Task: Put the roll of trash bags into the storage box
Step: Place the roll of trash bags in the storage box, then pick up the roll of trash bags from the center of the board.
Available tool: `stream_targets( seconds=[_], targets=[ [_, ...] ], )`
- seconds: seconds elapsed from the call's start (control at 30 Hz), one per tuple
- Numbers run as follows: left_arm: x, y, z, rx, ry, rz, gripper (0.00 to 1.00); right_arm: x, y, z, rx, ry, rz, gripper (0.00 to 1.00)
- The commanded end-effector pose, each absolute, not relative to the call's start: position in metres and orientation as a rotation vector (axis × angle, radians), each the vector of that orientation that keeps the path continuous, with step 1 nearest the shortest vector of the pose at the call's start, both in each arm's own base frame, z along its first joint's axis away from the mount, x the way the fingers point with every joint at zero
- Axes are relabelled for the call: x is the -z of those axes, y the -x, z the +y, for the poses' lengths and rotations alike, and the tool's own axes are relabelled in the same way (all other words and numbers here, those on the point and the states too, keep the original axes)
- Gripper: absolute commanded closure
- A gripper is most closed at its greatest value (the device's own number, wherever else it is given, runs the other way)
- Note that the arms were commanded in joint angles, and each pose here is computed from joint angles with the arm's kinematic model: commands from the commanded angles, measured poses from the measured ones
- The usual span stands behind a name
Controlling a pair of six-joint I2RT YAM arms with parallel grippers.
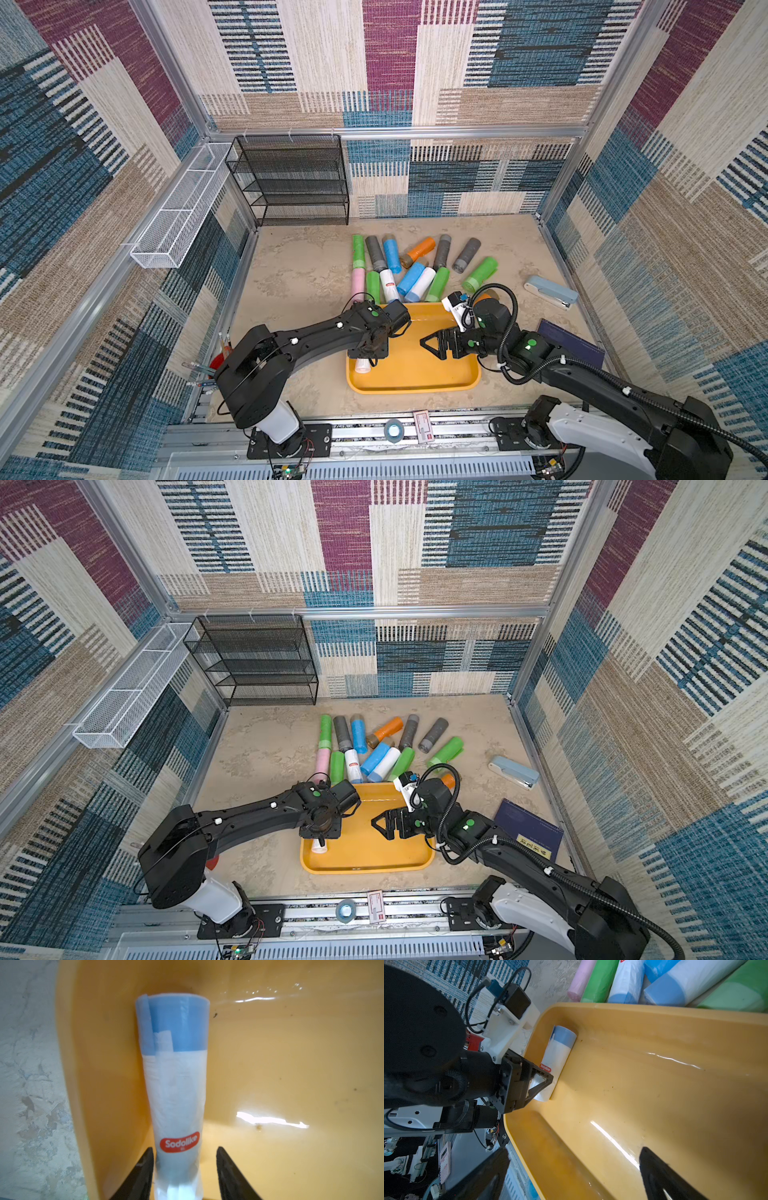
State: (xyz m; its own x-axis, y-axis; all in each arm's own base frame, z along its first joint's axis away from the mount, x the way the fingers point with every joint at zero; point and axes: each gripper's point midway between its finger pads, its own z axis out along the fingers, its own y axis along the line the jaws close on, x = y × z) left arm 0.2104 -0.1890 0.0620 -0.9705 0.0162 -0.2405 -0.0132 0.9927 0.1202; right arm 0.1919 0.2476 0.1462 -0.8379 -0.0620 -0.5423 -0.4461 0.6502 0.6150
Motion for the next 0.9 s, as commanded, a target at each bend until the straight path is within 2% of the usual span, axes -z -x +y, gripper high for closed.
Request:
stream_targets(
  seconds=[0.0,0.37,0.73,0.87],
  targets=[
    [-0.071,-0.212,-0.185,-0.200,-0.023,2.871,0.49,-0.149,-0.194,0.247,-1.069,0.383,2.374,0.01],
    [-0.110,-0.214,-0.184,-0.107,-0.050,2.807,0.48,-0.152,-0.196,0.244,-1.029,0.394,2.372,0.01],
    [-0.155,-0.216,-0.199,0.096,-0.108,2.730,0.44,-0.170,-0.200,0.247,-1.047,0.415,2.328,0.01],
    [-0.170,-0.211,-0.207,0.201,-0.162,2.725,0.38,-0.186,-0.201,0.251,-1.080,0.429,2.280,0.01]
  ],
)
